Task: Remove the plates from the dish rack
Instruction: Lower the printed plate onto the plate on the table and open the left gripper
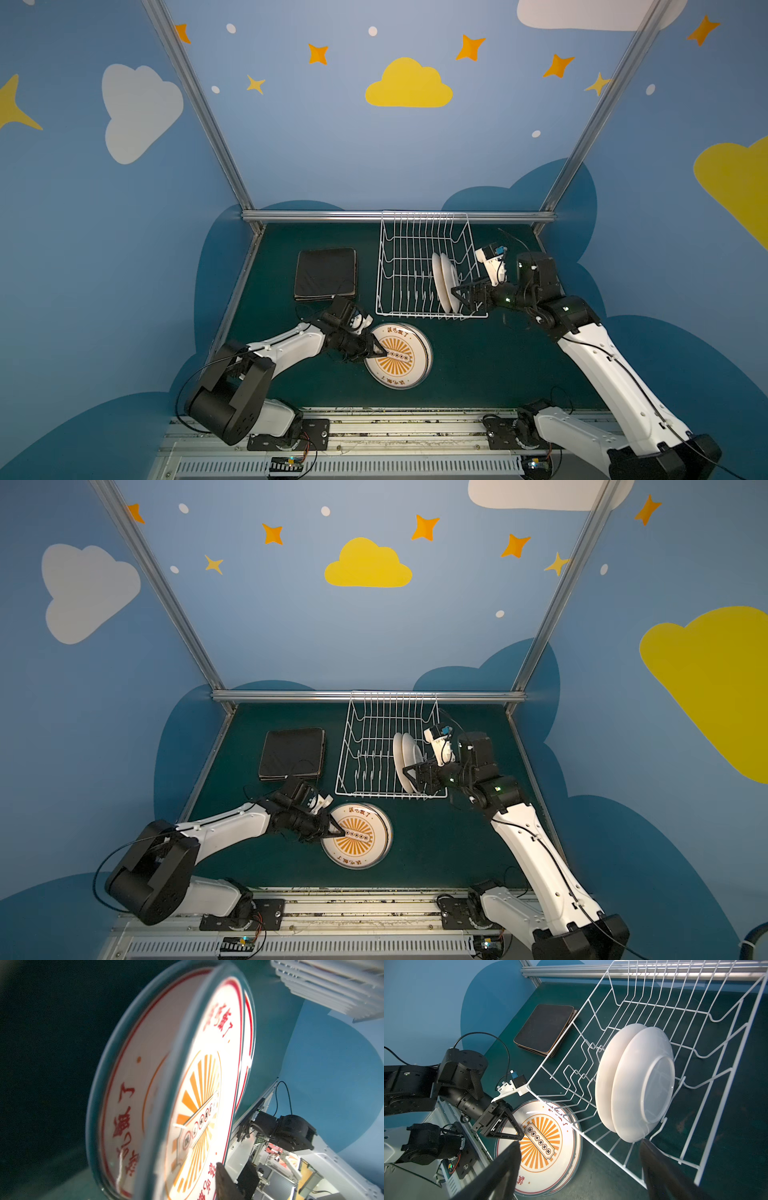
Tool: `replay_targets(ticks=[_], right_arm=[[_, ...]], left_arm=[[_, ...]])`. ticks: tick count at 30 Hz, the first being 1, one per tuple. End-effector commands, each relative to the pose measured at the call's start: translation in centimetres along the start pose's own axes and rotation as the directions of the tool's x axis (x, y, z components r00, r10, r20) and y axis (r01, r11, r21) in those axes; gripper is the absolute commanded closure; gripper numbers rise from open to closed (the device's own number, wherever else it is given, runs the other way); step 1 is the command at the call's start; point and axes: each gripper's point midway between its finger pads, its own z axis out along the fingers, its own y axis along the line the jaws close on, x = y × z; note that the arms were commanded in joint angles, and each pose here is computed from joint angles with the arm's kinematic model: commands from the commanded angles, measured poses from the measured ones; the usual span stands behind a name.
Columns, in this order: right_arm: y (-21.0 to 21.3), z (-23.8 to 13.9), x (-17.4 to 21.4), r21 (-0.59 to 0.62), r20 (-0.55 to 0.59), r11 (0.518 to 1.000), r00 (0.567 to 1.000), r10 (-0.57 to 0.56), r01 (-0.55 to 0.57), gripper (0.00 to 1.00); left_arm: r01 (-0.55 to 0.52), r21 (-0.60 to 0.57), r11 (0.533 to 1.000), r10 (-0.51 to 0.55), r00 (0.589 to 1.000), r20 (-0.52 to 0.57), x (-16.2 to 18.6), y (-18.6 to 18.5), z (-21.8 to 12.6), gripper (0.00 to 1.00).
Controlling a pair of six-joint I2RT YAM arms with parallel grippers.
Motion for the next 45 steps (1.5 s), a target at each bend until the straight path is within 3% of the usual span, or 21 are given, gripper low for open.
replay_targets(ticks=[1,10,18,45], right_arm=[[0.4,0.0,-0.8,-0.015,0.019,1.0,1.0,-0.015,0.015,0.11],[0.5,-0.2,-0.8,-0.013,0.02,1.0,1.0,-0.015,0.015,0.11],[0.5,-0.4,-1.1,-0.011,0.029,1.0,1.0,-0.01,0.01,0.11],[0.2,-0.2,-1.1,0.003,0.037,1.0,0.999,0.008,-0.008,0.11]], left_arm=[[-0.019,0.005,1.0,0.019,1.0,0.006,-0.5,-0.7,-0.6,0.49],[-0.029,-0.024,0.999,0.03,0.999,0.023,-0.7,-1.4,-1.7,0.15],[-0.032,-0.055,0.998,0.035,0.998,0.05,-1.0,-1.5,-2.5,0.01],[0.006,-0.146,0.989,0.001,0.999,0.043,-1.9,-0.7,-2.5,0.01]])
